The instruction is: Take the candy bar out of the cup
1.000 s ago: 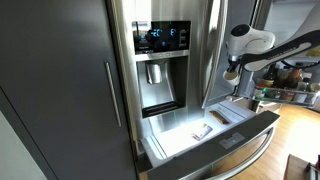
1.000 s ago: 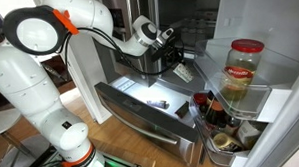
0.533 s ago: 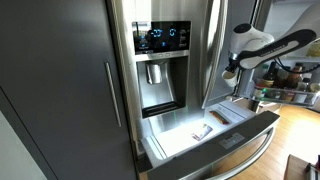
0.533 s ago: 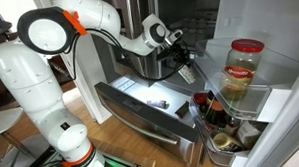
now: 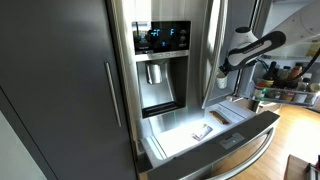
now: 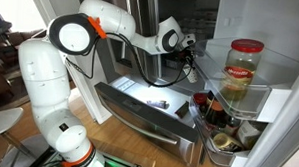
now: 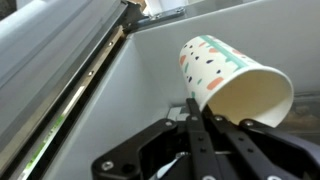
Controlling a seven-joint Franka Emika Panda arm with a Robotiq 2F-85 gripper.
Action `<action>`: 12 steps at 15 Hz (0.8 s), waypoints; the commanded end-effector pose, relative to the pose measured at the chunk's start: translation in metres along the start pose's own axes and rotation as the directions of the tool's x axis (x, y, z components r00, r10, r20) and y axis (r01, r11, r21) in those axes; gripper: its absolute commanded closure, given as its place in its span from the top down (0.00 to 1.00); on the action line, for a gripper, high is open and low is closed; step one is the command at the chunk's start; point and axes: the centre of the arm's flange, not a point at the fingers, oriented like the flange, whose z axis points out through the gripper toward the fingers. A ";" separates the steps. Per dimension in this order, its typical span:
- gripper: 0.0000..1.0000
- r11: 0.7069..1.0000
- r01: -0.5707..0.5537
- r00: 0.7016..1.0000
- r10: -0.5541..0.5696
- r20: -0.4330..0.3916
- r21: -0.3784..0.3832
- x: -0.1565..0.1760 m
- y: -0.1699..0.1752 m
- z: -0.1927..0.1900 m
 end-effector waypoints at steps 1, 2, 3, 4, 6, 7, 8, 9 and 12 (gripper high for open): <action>0.01 0.991 -0.119 0.993 0.118 0.024 0.064 0.021 -0.008 0.026; 0.01 0.984 -0.160 0.986 0.156 0.057 0.081 0.024 -0.008 0.032; 0.01 0.975 -0.193 0.980 0.186 0.075 0.106 0.026 -0.008 0.038; 0.01 0.965 -0.224 0.973 0.215 0.081 0.133 0.028 -0.009 0.044; 0.01 0.947 -0.276 0.959 0.261 0.108 0.165 0.032 -0.012 0.051; 0.01 0.940 -0.298 0.952 0.280 0.128 0.165 0.034 -0.014 0.055; 0.01 0.935 -0.312 0.946 0.290 0.143 0.166 0.034 -0.015 0.060; 0.01 0.931 -0.325 0.940 0.299 0.166 0.164 0.035 -0.016 0.064; 0.21 0.927 -0.341 0.926 0.303 0.225 0.157 0.035 -0.019 0.074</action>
